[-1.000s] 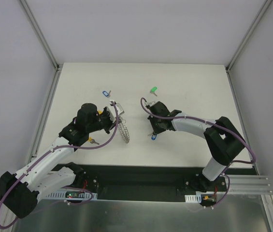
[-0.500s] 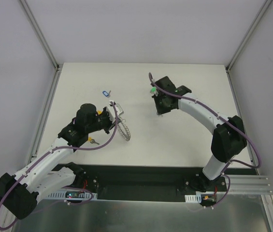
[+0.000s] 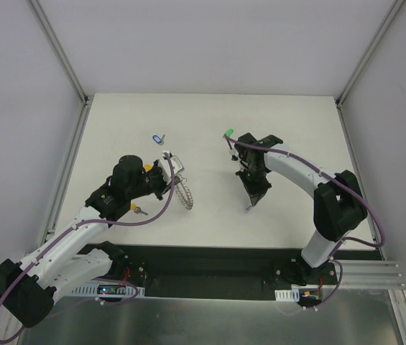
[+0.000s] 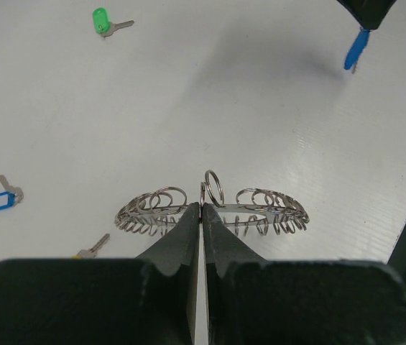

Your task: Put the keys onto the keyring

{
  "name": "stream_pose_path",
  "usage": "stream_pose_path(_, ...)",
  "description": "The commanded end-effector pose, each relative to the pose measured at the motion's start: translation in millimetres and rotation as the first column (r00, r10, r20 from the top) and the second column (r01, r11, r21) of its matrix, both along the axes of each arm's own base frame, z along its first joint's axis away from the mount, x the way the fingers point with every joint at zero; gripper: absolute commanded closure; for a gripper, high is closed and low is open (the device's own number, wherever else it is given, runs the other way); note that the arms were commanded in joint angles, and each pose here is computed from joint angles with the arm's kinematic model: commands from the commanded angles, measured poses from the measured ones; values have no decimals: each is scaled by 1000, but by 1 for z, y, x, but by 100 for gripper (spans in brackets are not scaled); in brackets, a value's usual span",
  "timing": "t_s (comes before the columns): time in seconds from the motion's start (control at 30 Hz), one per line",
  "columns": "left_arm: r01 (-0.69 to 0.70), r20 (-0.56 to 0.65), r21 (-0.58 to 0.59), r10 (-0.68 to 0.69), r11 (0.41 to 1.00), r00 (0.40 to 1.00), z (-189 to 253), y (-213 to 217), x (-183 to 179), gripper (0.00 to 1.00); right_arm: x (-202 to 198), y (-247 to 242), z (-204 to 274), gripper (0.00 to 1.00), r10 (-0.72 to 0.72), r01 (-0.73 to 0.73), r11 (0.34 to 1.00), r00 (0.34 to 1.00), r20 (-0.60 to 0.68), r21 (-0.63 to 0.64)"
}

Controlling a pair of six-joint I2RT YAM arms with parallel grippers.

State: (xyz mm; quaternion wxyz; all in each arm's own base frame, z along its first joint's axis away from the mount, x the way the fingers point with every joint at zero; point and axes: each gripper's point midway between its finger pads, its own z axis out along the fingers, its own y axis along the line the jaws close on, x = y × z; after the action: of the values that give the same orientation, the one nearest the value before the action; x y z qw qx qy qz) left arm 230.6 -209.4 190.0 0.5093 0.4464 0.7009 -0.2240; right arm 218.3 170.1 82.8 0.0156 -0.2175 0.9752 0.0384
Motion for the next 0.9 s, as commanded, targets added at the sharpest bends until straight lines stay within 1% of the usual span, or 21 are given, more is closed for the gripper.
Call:
stream_pose_path(0.0,21,56,-25,-20,999,998,14,-4,-1,100,-48,-23,15,99,39,-53,996,981,-189,-73)
stream_pose_path(0.07,25,58,-26,-23,999,998,14,-4,-2,100,-50,-19,12,99,44,-60,996,975,-219,-68)
stream_pose_path(0.17,28,56,-28,-26,999,998,14,-5,-3,100,-43,-12,-1,99,37,-58,995,969,-245,-77)
stream_pose_path(0.23,27,57,-27,-26,999,998,14,-5,-3,100,-30,-2,-4,99,44,-59,996,975,-217,-63)
stream_pose_path(0.27,27,57,-27,-26,999,998,14,-5,-3,100,-26,2,-13,99,47,-65,995,972,-231,-72)
stream_pose_path(0.3,29,54,-28,-28,999,998,14,-5,-3,100,-15,11,-14,99,53,-65,996,979,-198,-55)
stream_pose_path(0.37,32,54,-28,-31,999,998,14,-6,-4,100,-3,16,-23,99,63,-78,994,982,-178,-77)
stream_pose_path(0.43,35,53,-29,-34,999,998,14,-6,-4,100,10,26,-28,98,74,-84,994,986,-147,-64)
stream_pose_path(0.67,40,45,-29,-38,999,998,12,-7,-5,100,29,43,-47,94,97,-107,992,984,-148,-67)
stream_pose_path(0.77,43,43,-29,-41,999,998,12,-8,-5,100,38,49,-52,86,88,-96,993,989,-120,-61)
stream_pose_path(0.8,44,40,-28,-43,999,998,11,-8,-5,100,39,50,-52,81,87,-94,994,990,-110,-63)
stream_pose_path(0.87,45,40,-29,-44,999,998,11,-9,-5,100,48,52,-48,78,70,-74,995,995,-66,-61)
